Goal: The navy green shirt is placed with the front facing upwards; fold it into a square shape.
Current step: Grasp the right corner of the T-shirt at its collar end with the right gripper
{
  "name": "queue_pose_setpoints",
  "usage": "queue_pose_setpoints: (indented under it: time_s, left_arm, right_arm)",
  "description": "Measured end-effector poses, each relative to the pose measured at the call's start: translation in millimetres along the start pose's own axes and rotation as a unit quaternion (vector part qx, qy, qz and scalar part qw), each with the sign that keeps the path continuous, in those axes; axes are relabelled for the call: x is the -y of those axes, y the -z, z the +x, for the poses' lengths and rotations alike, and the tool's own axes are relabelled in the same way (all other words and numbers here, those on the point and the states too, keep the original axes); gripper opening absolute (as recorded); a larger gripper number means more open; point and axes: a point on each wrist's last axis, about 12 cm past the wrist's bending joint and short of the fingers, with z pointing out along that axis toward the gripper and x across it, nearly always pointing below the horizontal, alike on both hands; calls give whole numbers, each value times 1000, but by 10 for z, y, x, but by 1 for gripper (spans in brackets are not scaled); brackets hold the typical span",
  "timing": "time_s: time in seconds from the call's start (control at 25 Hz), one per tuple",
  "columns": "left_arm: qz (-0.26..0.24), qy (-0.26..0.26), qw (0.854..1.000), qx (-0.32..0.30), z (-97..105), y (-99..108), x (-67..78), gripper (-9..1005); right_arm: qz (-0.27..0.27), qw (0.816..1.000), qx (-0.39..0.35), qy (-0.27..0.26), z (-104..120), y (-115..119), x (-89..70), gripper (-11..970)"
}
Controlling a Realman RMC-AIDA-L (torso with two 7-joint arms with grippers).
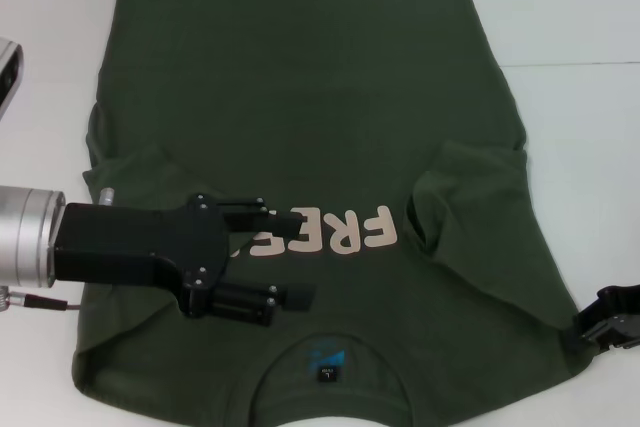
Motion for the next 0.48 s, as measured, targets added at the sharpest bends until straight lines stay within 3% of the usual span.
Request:
queue_pose_setpoints:
  time_s: [0.2,0.4,0.48]
  left_arm:
    - [-1,0,1000,8,3,9,7,861]
    - [-2,0,1000,9,6,9,7,861]
    - [-3,0,1000,10,5,9,6,861]
  right_arm:
    - [3,1000,2,0,2,-5,12,354]
    - [3,1000,2,5,-6,-7,2,151]
    - [4,1000,2,6,-6,-8,0,114]
